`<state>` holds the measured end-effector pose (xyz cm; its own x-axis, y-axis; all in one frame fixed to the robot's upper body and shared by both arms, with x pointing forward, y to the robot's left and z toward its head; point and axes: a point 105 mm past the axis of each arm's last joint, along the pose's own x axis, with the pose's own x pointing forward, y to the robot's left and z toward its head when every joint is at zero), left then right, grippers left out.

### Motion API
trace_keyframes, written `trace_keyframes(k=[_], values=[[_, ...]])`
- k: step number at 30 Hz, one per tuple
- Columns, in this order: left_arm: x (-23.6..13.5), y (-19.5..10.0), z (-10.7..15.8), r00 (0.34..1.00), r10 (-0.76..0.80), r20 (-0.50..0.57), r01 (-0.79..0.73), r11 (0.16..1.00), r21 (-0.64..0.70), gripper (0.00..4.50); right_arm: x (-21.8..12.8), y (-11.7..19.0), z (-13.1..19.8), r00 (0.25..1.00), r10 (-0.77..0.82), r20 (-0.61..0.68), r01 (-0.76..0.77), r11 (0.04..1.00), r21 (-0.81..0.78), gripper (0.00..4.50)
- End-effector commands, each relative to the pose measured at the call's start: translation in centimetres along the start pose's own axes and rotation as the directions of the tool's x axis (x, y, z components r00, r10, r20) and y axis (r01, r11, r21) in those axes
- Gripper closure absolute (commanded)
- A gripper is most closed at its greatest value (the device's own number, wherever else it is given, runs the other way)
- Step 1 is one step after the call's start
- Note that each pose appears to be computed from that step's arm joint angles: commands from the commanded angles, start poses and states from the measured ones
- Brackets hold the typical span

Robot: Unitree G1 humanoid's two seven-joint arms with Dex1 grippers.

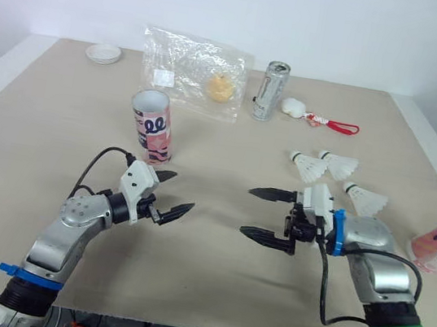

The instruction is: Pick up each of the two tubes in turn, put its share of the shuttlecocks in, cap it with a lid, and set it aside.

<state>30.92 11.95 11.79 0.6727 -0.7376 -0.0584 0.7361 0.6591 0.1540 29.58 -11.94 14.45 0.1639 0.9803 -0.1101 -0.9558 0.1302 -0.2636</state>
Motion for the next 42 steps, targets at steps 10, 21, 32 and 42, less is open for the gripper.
trace_keyframes(k=[10, 21, 32, 42], values=[[-3.6, 3.8, 1.5, 0.883, 0.459, 0.100, -0.454, 0.888, -0.067, 0.00, 2.5, -2.5, 0.6, 0.997, -0.002, 0.072, 0.003, 1.000, -0.008, 0.07], [-2.5, 7.0, 0.4, 0.811, 0.581, 0.068, -0.570, 0.811, -0.133, 0.00, 3.3, -4.4, 0.8, 0.989, -0.092, 0.112, 0.089, 0.996, 0.029, 0.07], [0.7, 8.9, -0.2, 0.873, 0.485, 0.053, -0.478, 0.872, -0.109, 0.00, 3.4, -4.9, 0.7, 0.985, -0.148, 0.090, 0.147, 0.989, 0.023, 0.07], [3.7, 9.7, -0.7, 0.913, 0.407, 0.031, -0.403, 0.910, -0.098, 0.00, 2.8, -4.9, 0.9, 0.980, -0.186, 0.076, 0.186, 0.983, 0.011, 0.07]])
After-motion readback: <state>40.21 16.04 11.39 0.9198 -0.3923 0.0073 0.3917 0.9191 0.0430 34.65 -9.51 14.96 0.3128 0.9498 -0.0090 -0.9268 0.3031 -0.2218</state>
